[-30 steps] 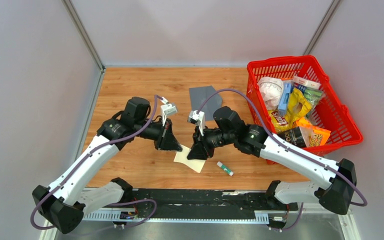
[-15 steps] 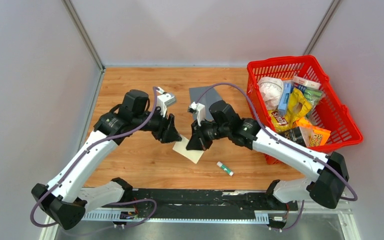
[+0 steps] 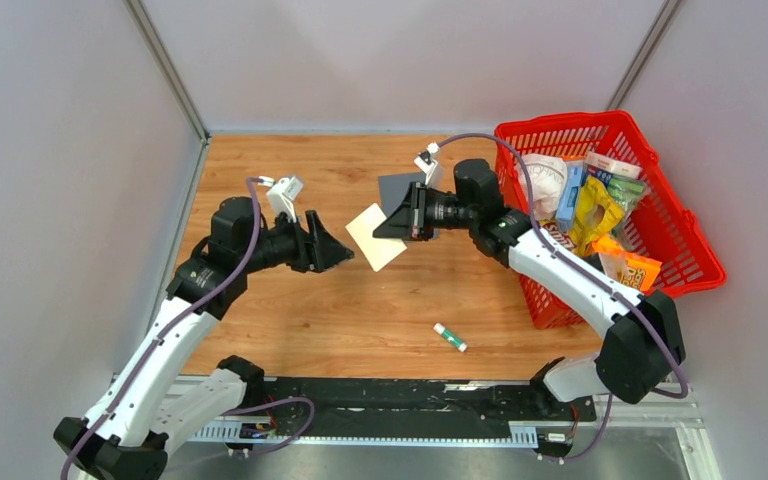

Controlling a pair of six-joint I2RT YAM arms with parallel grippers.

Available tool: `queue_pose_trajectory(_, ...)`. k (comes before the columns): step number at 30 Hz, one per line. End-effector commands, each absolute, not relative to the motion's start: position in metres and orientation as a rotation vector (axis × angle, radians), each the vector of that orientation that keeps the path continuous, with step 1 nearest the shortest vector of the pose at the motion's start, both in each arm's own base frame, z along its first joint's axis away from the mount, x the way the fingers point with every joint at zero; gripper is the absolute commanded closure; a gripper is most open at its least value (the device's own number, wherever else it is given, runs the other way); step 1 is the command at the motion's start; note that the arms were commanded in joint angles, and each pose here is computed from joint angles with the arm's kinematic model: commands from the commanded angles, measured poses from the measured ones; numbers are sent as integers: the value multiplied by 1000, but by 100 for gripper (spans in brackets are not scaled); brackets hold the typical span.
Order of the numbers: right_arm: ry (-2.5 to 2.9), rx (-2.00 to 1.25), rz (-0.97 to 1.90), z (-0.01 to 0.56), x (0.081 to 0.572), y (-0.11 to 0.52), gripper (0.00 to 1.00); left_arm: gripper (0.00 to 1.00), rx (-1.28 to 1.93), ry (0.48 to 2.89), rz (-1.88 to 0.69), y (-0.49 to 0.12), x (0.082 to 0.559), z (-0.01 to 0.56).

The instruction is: Place the letter into the envelope and seal it

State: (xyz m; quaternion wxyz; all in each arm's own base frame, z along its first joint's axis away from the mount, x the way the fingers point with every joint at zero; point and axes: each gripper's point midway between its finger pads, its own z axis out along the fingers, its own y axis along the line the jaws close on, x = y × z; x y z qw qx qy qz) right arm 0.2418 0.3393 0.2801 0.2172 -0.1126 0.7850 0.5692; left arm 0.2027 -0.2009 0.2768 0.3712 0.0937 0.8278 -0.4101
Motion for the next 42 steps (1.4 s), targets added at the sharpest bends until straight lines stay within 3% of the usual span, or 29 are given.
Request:
queue_pose_trajectory(1,2015,-253,1807,335,245,358,100,29,170,1964,-1251,-216,207,317)
queue_pose_trajectory(12,1988,-171,1907,341,250,368,100,31,77,1925,-1316,-214,223,315)
queue_pose_trajectory(22,2007,-156,1875,333,250,372,100,50,64,1884,-1425,-223,228,321)
queue_pose_trajectory(37,2042,-158,1823,322,250,377,99,63,54,1889,-1439,-224,230,321)
queue_pose_trajectory(39,2044,-159,1818,322,250,378,98,70,53,1888,-1441,-225,231,321)
queue_pose_trajectory(41,2059,-152,1795,318,249,378,94,86,50,1889,-1438,-225,232,321)
queue_pose_trajectory(42,2071,-143,1765,315,251,376,89,100,48,1886,-1434,-224,232,321)
